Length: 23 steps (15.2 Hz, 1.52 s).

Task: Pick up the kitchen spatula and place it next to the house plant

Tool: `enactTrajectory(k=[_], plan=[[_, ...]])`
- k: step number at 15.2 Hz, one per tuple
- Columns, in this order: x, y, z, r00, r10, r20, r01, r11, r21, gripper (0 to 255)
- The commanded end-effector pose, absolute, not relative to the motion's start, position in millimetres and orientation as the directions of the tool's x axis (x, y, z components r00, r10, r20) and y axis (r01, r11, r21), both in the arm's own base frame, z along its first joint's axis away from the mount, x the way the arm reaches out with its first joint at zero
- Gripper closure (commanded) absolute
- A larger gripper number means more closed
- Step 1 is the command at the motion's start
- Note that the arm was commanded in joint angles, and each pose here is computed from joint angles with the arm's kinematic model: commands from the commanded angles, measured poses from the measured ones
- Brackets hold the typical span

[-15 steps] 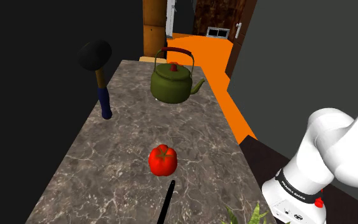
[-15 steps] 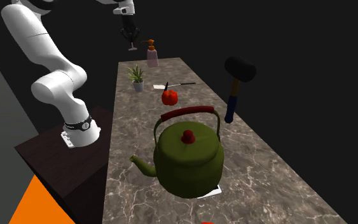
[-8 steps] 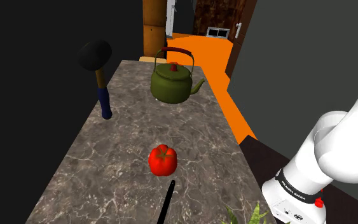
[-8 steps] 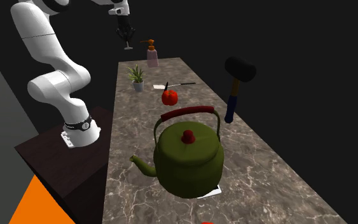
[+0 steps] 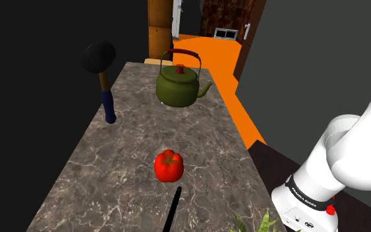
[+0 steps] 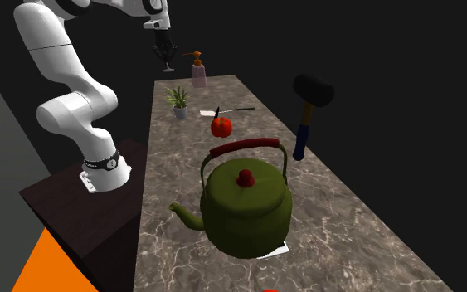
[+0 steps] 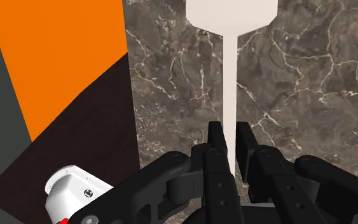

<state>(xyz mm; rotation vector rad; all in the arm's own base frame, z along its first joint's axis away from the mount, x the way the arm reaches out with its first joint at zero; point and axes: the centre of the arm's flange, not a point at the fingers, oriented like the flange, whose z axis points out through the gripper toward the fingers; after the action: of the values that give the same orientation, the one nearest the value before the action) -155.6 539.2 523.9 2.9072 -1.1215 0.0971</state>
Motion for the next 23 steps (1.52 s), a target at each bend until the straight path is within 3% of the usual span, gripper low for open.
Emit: enactTrajectory(k=[1,23], plan=[[-156.3,540.2,512.7,0.739,-0.67,0.066,-0.672,-0.741,0.0,255],[-156.3,540.2,396.5,0.739,-0.67,0.066,-0.672,-0.741,0.0,255]])
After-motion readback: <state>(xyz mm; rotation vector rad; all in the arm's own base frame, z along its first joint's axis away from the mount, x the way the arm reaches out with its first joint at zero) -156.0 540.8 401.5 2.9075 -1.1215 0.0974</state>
